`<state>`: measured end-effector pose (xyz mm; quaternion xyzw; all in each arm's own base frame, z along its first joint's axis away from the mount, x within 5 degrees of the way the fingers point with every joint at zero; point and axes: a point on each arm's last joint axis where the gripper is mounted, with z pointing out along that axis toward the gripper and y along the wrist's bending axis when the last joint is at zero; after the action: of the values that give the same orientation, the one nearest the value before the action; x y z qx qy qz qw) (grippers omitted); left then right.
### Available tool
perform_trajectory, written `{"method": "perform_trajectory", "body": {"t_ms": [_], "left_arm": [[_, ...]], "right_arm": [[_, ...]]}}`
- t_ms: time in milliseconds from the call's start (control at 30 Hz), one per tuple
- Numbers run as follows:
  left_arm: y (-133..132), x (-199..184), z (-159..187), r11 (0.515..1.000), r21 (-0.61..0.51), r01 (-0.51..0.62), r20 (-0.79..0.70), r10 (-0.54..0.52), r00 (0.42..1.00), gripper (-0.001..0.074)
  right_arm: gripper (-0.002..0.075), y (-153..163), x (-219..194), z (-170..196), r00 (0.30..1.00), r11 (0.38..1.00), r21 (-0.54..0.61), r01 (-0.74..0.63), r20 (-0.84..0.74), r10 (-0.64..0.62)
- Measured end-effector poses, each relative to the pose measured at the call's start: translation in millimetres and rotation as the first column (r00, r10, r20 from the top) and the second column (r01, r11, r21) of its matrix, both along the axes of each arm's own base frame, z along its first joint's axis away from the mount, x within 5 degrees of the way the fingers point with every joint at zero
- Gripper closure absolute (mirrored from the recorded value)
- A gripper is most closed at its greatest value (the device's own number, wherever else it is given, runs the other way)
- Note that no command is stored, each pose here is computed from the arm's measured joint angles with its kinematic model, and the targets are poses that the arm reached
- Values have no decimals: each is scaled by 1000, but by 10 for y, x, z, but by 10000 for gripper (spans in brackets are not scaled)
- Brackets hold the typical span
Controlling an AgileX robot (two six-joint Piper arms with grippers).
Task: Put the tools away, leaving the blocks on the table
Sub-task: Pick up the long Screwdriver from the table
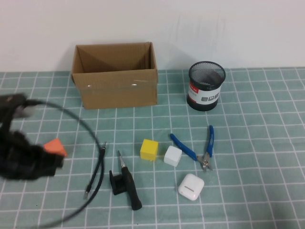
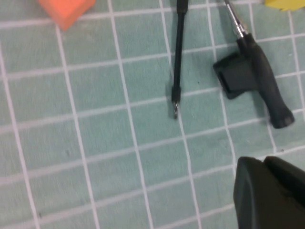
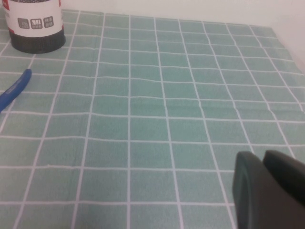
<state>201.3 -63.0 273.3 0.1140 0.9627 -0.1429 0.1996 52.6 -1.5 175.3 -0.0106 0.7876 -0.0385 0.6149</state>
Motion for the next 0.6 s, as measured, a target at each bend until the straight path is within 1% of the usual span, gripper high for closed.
{"method": "perform_trajectory", "body": {"t_ms": [133,267,433,533,600], "left_arm": [[-121,394,-30,998,33,56,-51,-54,997,739],[-362,691,-55,987,84,136,-66,-131,989,739],[-766,942,-95,962,130,239,-104,-227,968,739],[-933,1053,-158,952,154,265,-149,-243,958,739],[-995,1118,-225,948,162,275,-180,-246,952,739]], "right_arm": [[733,0,0,0,1000,1000,0,0,0,0],[733,0,0,0,1000,1000,0,0,0,0],[733,0,0,0,1000,1000,0,0,0,0],[733,0,0,0,1000,1000,0,0,0,0],[733,0,0,0,1000,1000,0,0,0,0]]}}
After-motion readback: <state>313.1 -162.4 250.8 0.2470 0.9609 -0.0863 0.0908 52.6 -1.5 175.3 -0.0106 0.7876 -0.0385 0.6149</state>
